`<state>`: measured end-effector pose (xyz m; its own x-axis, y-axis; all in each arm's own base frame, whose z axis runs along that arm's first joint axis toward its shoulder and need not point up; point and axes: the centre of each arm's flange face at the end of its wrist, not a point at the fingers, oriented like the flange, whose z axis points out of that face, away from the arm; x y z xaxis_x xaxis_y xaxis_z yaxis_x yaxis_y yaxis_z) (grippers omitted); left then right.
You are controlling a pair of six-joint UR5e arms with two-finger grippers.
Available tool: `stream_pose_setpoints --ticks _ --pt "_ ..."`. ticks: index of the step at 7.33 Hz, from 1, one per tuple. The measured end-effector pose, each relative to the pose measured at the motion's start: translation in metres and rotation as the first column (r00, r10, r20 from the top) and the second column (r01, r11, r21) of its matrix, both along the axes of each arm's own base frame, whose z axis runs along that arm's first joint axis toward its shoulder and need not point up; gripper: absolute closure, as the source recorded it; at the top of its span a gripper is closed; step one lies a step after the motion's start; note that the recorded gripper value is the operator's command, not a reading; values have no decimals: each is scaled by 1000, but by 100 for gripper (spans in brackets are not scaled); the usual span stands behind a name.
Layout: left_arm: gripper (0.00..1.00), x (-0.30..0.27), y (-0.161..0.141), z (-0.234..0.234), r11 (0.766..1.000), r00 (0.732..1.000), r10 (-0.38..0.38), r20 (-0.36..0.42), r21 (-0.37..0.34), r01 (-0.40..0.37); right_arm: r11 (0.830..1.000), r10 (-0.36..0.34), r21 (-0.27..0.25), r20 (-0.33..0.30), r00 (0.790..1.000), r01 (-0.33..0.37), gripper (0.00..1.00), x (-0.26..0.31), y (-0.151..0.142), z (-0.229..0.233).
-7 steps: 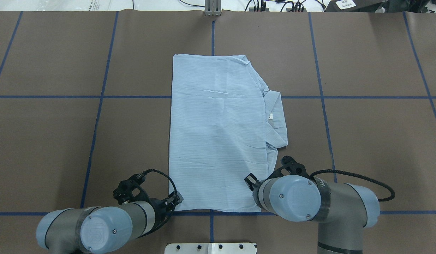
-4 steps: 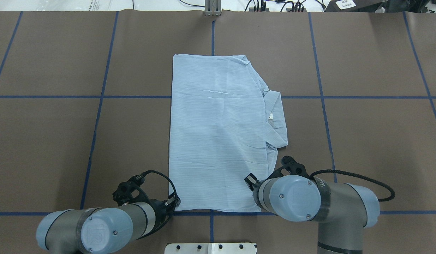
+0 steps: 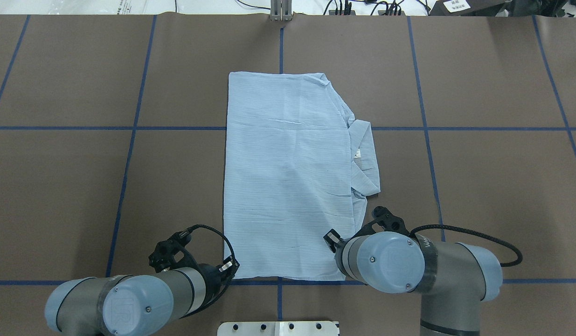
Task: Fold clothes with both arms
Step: 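Grasp the near edge of the shirt with both grippers, then lift the near edge with both grippers and fold it away from the robot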
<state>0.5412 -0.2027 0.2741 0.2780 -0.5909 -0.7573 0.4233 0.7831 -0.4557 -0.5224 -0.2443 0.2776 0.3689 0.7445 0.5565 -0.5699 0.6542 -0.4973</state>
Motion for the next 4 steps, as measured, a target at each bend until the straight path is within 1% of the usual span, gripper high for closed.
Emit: stream_pose_setpoints --ticks 2,4 --pt "100 -20 3 -25 1000 998 5 -61 0 -5 999 28 -20 50 998 -27 100 31 5 -13" --pt "100 -58 1 -63 1000 988 17 -157 0 -17 998 52 -30 105 993 -49 100 65 4 -31"
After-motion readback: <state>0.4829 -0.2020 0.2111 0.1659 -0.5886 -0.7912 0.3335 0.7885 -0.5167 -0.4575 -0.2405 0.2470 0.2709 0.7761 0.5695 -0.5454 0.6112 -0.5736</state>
